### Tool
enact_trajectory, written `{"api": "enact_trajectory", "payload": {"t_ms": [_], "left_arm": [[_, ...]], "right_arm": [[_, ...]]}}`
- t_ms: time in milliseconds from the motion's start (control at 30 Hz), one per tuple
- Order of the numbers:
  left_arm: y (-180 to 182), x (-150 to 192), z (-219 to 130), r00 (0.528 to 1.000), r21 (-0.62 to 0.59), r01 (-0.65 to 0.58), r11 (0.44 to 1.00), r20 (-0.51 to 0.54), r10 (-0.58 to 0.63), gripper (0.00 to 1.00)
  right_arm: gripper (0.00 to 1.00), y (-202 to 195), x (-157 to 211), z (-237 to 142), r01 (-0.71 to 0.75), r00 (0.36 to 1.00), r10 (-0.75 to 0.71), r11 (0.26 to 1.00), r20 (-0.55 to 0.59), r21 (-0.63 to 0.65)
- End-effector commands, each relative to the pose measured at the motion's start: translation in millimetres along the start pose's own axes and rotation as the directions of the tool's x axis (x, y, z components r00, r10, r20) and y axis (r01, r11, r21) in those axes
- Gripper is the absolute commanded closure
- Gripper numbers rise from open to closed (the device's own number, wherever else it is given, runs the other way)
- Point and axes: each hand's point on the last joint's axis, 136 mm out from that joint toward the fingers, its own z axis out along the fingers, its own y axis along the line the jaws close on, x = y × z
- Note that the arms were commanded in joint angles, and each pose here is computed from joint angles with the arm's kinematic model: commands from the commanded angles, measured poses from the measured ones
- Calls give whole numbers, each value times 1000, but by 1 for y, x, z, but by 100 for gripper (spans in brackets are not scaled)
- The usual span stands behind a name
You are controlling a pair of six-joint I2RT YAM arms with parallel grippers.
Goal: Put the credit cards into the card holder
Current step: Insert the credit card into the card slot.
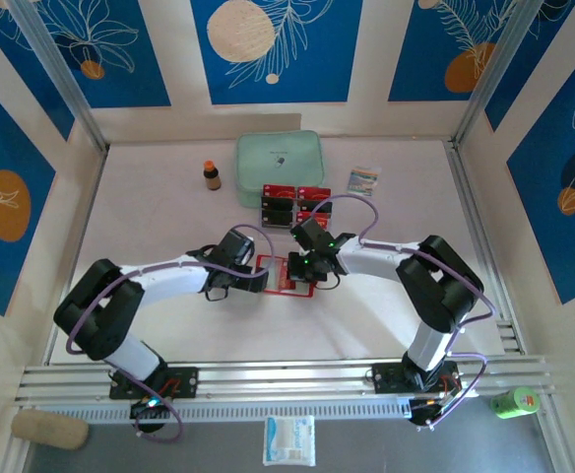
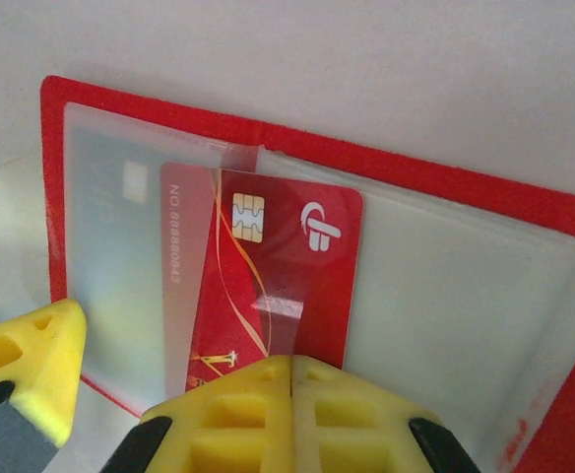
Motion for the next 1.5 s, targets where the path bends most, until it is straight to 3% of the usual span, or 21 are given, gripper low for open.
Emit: {"api": "enact_trajectory", "payload": {"t_ms": [0,533,700,967,1467], "left_arm": [[4,15,5,999,-29,-4,1000,-53,3,0],[4,33,11,997,-10,28,1000,-78,-29,0],[5,34,10,997,-8,30,1000,-77,-31,0],[5,36,11,996,-6,32,999,-77,-33,0],[3,36,14,996,-2,32,999,-81,-32,0]], "right_arm": [[100,8,-1,3,12,1000,-12,999,-16,-31],[100,24,7,18,18,998,-21,999,-58,-45],[100,35,1,6,18,999,-21,997,-38,-76],[100,19,-10,-14,-40,999,41,997,14,-70],[100,13,0,9,-47,998,45,998,-43,-50]]}}
